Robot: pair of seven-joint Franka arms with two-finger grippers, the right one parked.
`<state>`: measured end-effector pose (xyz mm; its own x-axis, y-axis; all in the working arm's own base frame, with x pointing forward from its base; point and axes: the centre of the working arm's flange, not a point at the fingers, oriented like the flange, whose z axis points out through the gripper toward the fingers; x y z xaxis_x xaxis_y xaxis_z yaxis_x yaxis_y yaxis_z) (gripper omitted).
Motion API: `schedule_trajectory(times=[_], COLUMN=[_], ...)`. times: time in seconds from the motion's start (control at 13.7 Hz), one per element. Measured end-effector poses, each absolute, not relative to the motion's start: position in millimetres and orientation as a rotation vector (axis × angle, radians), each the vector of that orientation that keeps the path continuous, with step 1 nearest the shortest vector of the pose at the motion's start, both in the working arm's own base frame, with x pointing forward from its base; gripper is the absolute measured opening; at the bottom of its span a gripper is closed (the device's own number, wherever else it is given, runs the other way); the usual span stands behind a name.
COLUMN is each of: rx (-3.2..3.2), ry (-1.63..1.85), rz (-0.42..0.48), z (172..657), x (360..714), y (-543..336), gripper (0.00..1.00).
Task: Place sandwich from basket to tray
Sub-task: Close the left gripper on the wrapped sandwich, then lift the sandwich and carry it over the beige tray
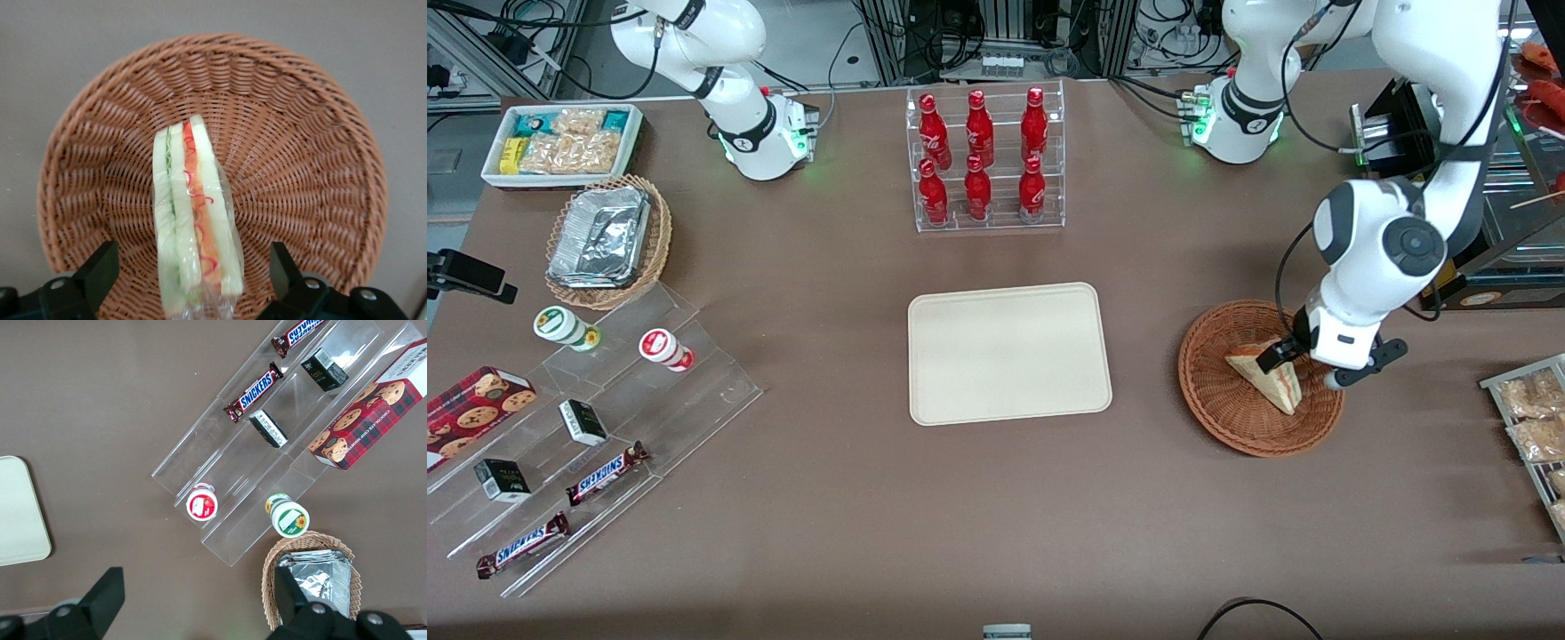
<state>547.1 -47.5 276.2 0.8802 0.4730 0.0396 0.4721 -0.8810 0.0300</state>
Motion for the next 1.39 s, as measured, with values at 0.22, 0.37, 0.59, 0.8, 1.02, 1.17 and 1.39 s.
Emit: schedule_trajectory(times=[0.22, 0.37, 0.59, 0.8, 1.02, 1.17, 1.39], rx=[3.028, 3.009, 2.994, 3.004, 3.045, 3.038, 3.059], ry=[0.794, 0.864, 0.897, 0.888, 0.814, 0.754, 0.586], rz=[0.023, 0.015, 0.026, 0.007, -0.064, 0.01, 0.022], z=[255, 249, 250, 282, 387, 452, 456], x=[545, 545, 548, 563, 586, 593, 577], y=[-47, -48, -52, -58, -95, -151, -263], gripper=[1.0, 0.93, 0.58, 0.35, 0.28, 0.19, 0.16])
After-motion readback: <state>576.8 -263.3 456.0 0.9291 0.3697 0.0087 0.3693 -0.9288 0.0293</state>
